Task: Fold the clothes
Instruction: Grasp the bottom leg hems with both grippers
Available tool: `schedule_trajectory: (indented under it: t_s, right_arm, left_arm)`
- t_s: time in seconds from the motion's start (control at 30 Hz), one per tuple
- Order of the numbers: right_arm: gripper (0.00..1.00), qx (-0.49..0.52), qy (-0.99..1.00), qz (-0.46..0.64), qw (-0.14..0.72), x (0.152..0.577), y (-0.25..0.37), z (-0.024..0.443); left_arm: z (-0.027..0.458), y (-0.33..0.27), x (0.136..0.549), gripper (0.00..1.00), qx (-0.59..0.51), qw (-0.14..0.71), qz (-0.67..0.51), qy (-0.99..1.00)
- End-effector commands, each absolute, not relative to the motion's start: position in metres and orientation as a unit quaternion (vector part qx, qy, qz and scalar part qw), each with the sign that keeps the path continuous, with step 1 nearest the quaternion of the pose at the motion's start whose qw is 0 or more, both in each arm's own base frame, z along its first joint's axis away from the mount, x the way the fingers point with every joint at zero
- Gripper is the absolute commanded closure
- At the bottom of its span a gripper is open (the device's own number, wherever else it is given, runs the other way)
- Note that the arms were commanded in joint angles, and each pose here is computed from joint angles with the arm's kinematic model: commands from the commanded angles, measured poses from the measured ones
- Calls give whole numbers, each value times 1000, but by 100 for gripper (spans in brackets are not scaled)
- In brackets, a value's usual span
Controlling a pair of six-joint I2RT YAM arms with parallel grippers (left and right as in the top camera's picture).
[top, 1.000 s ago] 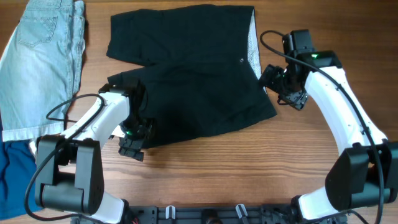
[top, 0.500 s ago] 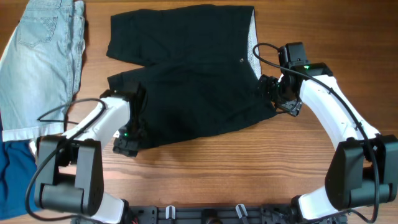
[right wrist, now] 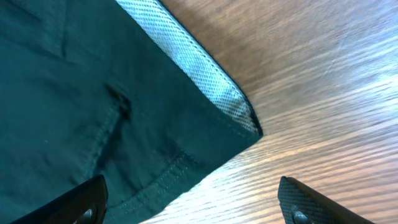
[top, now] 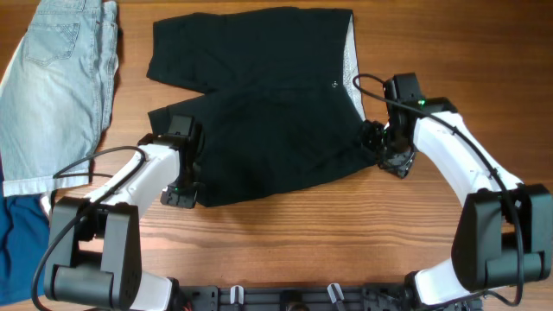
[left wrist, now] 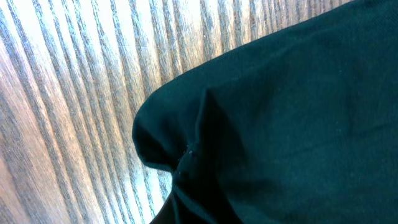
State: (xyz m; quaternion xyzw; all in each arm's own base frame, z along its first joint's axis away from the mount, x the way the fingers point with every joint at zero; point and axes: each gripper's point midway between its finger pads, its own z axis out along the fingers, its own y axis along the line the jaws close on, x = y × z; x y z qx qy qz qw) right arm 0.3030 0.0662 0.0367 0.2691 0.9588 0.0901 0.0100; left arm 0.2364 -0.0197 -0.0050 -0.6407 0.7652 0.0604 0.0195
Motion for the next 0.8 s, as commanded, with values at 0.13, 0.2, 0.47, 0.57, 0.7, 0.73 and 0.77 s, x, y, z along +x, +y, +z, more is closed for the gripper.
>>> schedule_trajectory:
  t_s: [0.13, 0.2, 0.47, 0.57, 0.7, 0.73, 0.77]
  right_arm:
    - [17, 288, 948, 128, 35, 309, 75, 9]
    - [20, 289, 949, 116, 55, 316, 69, 8]
    - [96, 290, 951, 94, 54, 312, 62, 6]
    - [96, 291, 951, 91, 47, 309, 62, 6]
    - [96, 311, 945, 90, 49, 304, 46, 24]
    - [96, 313, 944, 91, 55, 303, 39, 35]
    - [96, 316, 942, 93, 69, 303, 29, 49]
  left_arm:
    - [-18, -11, 215, 96, -640, 1, 100, 762]
    - [-18, -11, 215, 96, -639, 1, 101, 762]
    - [-15, -6, 222, 96, -609, 16, 107, 786]
    - [-2, -5, 239, 96, -575, 30, 89, 813]
    - [42, -2, 268, 96, -529, 71, 56, 844]
    - [56, -1, 273, 96, -522, 85, 47, 847]
    - [78, -1, 280, 96, -514, 105, 33, 851]
